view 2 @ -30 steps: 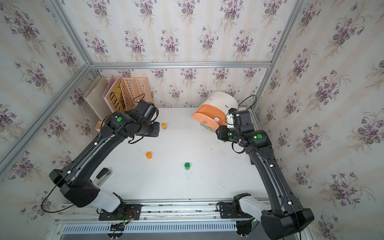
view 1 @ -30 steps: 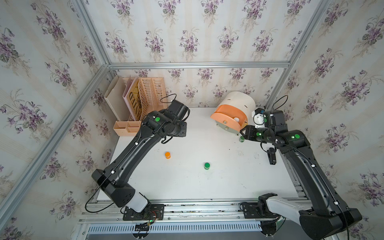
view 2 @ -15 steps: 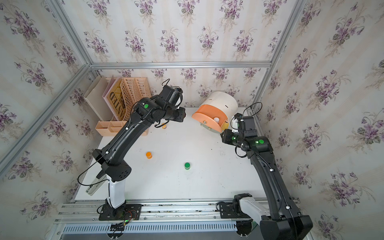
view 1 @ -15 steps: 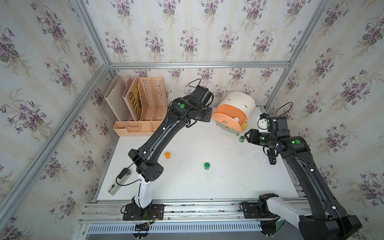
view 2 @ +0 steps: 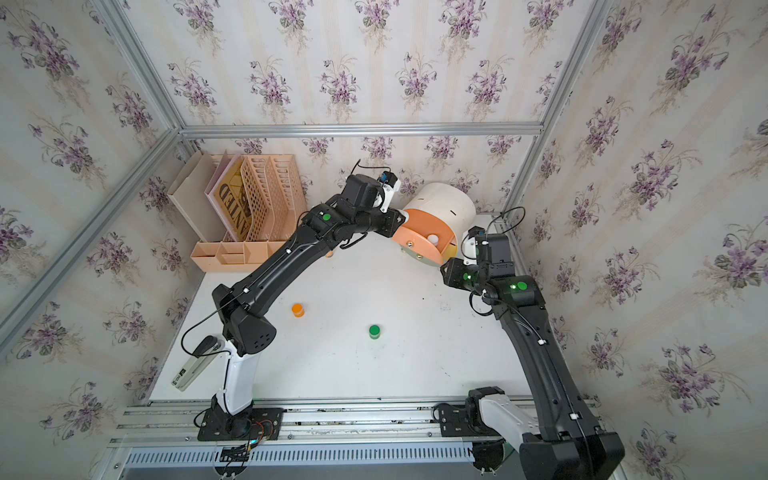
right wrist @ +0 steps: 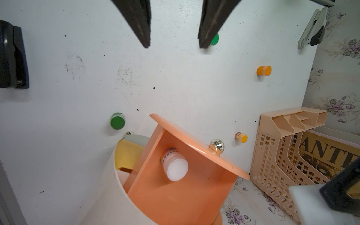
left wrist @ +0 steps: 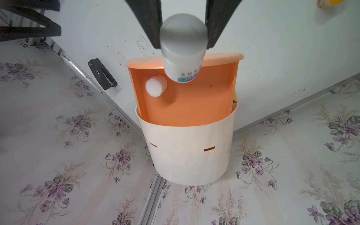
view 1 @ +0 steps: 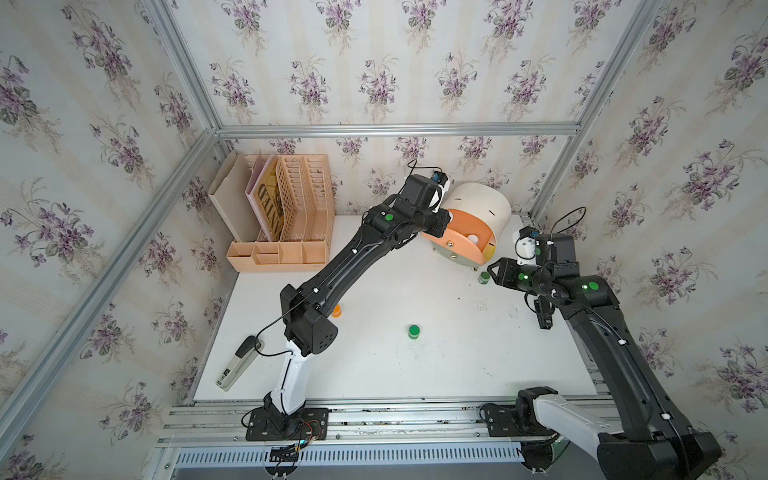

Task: Put the paint cans in the drawer according to color
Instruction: Place the paint can in the drawer.

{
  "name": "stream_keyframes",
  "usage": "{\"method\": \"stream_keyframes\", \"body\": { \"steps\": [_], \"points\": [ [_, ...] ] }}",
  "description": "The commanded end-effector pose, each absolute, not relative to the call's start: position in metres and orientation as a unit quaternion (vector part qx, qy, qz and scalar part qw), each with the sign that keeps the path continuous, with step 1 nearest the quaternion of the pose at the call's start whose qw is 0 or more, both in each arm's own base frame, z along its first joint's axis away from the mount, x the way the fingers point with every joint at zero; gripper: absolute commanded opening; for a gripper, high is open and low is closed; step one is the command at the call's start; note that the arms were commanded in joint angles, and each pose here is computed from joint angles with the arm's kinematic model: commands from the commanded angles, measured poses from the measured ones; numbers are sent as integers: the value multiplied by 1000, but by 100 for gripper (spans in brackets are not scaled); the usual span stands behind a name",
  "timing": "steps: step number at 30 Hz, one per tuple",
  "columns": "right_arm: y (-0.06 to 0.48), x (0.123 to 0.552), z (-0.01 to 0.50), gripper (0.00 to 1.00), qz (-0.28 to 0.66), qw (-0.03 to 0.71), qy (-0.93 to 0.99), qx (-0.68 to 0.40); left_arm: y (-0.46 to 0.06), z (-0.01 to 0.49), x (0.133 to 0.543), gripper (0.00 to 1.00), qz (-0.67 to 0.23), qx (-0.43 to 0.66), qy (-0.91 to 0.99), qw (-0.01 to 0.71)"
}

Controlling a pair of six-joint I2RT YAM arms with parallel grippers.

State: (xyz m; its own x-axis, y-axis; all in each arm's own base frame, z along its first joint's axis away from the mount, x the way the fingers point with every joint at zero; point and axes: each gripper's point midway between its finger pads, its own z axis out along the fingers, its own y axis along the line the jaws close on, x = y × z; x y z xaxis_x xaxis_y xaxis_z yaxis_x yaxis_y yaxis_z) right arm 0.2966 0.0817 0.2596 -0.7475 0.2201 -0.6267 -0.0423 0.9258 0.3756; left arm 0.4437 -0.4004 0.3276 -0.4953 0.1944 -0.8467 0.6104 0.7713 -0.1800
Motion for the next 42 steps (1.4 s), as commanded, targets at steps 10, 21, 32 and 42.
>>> {"method": "stream_keyframes", "body": {
  "steps": [10, 21, 32, 42],
  "points": [
    [78, 309, 272, 44, 182, 385, 904, 50, -419, 325, 482, 38, -246, 257, 792, 496],
    [77, 321, 269, 44, 186, 388, 901, 58, -420, 301, 504, 38, -238, 254, 794, 498],
    [73, 326, 264, 44, 179, 387, 902, 71, -415, 286, 514, 38, -236, 248, 805, 485],
    [73, 329, 265, 44, 181, 392, 899, 76, -417, 273, 513, 40, -233, 259, 809, 473]
  ]
}}
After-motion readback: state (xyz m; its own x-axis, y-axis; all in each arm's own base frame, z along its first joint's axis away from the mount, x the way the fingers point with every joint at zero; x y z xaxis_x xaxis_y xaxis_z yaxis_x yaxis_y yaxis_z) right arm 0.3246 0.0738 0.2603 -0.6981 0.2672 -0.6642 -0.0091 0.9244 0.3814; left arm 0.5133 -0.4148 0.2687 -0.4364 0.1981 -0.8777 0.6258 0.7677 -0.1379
